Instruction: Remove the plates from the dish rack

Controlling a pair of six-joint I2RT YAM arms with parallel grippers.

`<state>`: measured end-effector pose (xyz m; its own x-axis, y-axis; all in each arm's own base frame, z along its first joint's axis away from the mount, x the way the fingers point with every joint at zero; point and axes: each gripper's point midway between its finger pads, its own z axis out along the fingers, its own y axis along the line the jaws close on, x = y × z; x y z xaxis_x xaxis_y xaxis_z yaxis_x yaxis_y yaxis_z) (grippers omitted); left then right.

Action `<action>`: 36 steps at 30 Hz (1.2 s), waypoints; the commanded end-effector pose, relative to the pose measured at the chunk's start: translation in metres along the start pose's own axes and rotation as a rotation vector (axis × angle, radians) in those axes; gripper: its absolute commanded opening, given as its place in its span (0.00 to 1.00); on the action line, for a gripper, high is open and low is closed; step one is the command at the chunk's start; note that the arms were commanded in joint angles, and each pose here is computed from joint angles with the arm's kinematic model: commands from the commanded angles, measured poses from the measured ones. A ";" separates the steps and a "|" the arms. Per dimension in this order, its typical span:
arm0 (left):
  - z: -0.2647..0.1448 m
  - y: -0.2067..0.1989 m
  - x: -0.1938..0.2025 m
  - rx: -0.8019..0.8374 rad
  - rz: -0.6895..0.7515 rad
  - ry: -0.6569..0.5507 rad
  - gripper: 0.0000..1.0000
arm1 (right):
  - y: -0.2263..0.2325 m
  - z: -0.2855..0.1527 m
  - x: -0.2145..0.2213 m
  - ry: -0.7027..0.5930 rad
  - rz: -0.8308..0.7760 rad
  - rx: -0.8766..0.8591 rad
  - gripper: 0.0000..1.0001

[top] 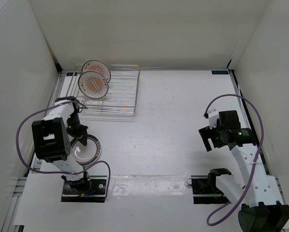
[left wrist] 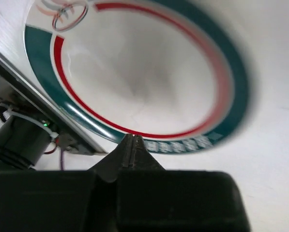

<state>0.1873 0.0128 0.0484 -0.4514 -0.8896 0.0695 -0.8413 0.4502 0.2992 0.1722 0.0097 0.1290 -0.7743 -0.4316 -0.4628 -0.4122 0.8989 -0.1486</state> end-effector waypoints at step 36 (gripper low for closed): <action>-0.276 -0.279 -0.177 1.125 -0.371 -0.198 0.73 | 0.018 -0.017 -0.024 0.012 0.044 -0.148 0.90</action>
<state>0.5704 0.0227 0.1646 -0.1087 -0.9937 -0.0270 -0.7790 0.1020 -0.6187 0.1633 0.0306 0.1379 -0.8261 -0.3923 -0.4046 -0.4303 0.9027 0.0035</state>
